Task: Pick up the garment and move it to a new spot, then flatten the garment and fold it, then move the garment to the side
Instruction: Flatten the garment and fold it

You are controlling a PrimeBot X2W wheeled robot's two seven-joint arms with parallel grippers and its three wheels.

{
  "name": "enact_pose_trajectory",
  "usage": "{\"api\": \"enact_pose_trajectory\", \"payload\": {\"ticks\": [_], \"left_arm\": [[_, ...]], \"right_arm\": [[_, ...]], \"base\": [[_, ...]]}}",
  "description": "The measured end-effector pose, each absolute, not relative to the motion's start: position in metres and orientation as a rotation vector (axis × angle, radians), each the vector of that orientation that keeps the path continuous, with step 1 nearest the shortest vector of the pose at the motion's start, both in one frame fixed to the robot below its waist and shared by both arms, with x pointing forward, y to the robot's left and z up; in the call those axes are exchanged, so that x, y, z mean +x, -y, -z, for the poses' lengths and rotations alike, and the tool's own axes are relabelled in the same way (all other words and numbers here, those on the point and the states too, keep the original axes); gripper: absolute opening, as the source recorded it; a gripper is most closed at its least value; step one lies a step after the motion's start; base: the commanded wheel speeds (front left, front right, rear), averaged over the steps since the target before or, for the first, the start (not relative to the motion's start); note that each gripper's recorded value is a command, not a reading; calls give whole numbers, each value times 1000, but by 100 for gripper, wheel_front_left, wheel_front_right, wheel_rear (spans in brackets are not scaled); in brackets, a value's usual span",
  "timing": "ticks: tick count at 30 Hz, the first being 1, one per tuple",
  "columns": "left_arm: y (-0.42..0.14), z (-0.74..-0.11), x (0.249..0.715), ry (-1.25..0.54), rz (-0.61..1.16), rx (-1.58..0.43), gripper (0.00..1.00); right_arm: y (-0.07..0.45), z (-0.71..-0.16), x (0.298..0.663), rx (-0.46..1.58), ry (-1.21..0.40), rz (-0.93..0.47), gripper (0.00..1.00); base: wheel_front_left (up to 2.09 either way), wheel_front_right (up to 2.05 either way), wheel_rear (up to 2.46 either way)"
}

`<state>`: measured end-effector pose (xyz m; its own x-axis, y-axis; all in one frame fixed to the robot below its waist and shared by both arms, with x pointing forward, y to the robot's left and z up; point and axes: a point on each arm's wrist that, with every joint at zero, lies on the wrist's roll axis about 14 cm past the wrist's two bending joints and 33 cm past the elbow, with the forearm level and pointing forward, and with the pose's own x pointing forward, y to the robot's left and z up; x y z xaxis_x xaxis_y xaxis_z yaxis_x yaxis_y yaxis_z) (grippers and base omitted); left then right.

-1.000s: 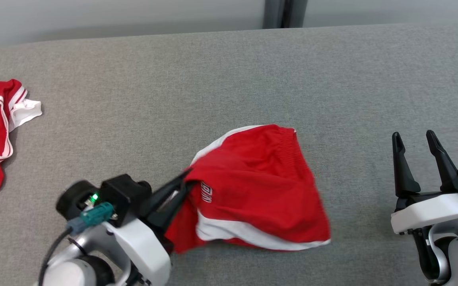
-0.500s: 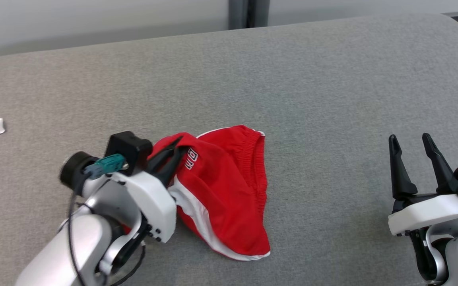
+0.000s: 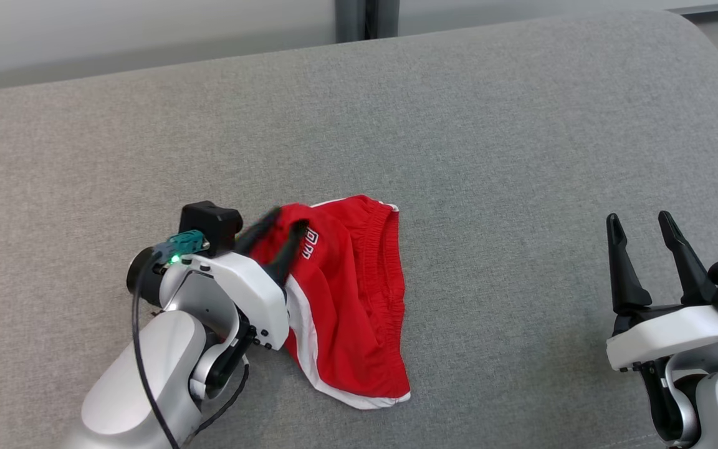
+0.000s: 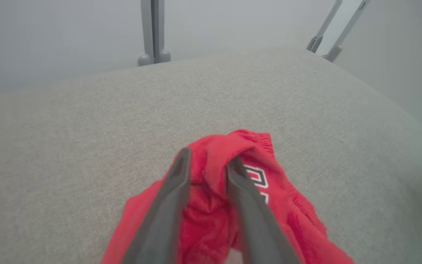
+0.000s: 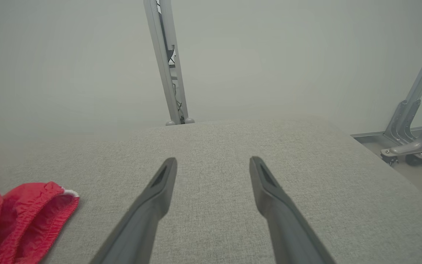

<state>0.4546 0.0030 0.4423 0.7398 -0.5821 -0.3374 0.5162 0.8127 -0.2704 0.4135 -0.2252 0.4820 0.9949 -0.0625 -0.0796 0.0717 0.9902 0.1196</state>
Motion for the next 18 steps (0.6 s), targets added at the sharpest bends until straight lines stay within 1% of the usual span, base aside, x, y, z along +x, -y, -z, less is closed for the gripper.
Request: {"api": "enact_pose_trajectory", "payload": {"ticks": [4,7,12,18], "left_arm": [[-13,-465,461,-294,555,-201,100],[-33,-483,464,-188,479,-226,100],[-81,-512,465,-20,329,-236,100],[-146,-541,456,107,157,-207,100]], "right_arm": [[221,-487,414,122,-61,54,100],[215,-492,416,121,-47,36,100],[205,-498,418,117,-30,8,100],[192,-508,421,109,-8,-31,100]], "base": [[0,0,0],[0,0,0],[0,0,0],[0,0,0]]}}
